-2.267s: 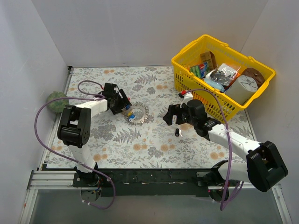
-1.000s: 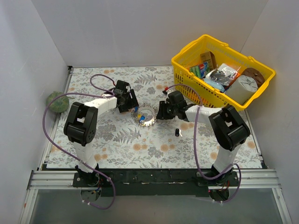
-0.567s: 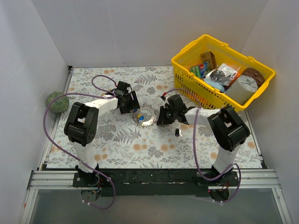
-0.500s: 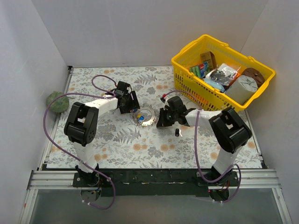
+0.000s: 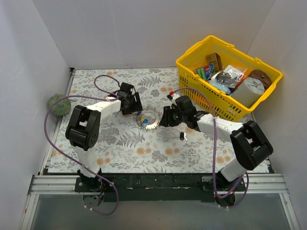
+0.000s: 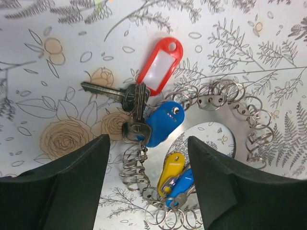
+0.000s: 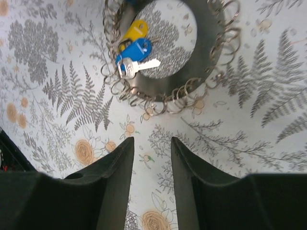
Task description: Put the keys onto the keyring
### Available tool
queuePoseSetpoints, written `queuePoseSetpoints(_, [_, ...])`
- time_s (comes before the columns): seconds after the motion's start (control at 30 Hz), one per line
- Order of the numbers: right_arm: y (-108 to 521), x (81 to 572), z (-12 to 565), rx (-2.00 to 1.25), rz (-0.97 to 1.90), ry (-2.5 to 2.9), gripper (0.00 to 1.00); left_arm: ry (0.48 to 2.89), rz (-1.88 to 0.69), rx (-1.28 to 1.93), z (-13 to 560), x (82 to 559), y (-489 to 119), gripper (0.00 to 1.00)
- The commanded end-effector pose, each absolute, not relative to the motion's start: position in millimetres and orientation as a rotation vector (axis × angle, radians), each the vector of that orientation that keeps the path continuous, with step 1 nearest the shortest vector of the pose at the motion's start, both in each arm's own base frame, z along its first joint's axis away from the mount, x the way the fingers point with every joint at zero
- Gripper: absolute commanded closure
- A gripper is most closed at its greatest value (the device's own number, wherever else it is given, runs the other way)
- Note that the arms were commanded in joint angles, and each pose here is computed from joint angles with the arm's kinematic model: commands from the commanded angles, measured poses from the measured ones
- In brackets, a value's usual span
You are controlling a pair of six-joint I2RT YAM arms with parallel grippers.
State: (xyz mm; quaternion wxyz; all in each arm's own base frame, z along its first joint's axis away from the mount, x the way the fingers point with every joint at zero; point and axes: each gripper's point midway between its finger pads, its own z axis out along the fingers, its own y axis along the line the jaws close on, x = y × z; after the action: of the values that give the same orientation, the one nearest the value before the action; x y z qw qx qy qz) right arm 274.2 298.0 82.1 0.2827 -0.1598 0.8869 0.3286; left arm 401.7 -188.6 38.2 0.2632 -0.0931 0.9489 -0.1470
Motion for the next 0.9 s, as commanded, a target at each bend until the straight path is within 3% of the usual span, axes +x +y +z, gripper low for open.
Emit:
queuePoseSetpoints(0.0, [287,307,107,-0.377,0.822,2.299,0.55,2.391,-0.326,-0.160,96,429,-190,0.35])
queuePoseSetpoints(0.63, [305,375,81,-0.370,0.858,2.321,0.64,2.499,-0.208,-0.222,62,395,-177,0.38])
queuePoseSetpoints(0.73, [311,377,90,-0.417,0.857,2.281,0.74,2.517,-0.199,-0.241,55,388,-174,0.39])
queuePoseSetpoints(0.87, [335,374,97,-0.534,0.818,2.239,0.97,2.540,-0.206,-0.259,47,383,-175,0.39])
